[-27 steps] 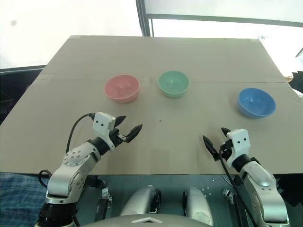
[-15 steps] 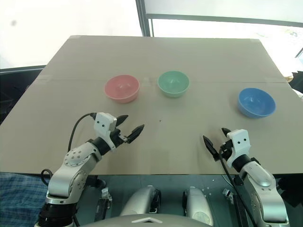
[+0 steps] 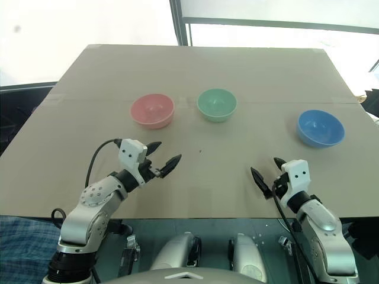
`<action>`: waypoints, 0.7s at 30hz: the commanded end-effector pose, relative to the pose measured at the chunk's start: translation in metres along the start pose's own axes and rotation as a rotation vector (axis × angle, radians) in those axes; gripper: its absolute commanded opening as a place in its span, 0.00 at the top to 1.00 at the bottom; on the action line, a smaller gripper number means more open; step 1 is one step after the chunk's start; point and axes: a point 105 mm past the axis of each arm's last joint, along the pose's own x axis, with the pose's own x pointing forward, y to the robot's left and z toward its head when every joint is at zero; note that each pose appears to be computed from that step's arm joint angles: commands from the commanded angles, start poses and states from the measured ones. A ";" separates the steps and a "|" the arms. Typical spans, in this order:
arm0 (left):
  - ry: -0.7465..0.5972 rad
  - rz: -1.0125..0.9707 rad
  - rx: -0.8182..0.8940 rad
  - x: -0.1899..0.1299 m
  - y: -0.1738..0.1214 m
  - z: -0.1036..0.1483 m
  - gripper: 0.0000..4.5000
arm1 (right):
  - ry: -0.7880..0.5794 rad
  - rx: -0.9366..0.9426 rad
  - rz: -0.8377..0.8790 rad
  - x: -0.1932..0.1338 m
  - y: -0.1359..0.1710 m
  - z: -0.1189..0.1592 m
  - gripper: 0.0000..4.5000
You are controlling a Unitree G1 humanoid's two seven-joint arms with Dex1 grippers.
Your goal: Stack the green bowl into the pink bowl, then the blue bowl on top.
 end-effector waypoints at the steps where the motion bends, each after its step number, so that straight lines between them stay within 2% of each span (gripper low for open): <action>1: -0.010 0.014 0.044 0.005 0.004 0.007 0.00 | -0.121 -0.009 0.132 0.000 0.020 0.035 0.02; 6: -0.027 0.019 0.022 0.019 0.010 0.022 0.00 | -0.180 -0.002 0.311 -0.001 0.046 0.061 0.02; 9: -0.015 0.029 0.074 0.026 0.014 0.030 0.00 | -0.175 -0.022 0.365 -0.002 0.053 0.069 0.02; 16: 0.065 0.084 0.245 0.045 0.034 0.048 0.00 | -0.166 -0.053 0.391 0.003 0.059 0.080 0.02; 21: 0.113 0.125 0.297 0.046 0.046 0.048 0.00 | -0.159 -0.040 0.361 0.005 0.057 0.078 0.02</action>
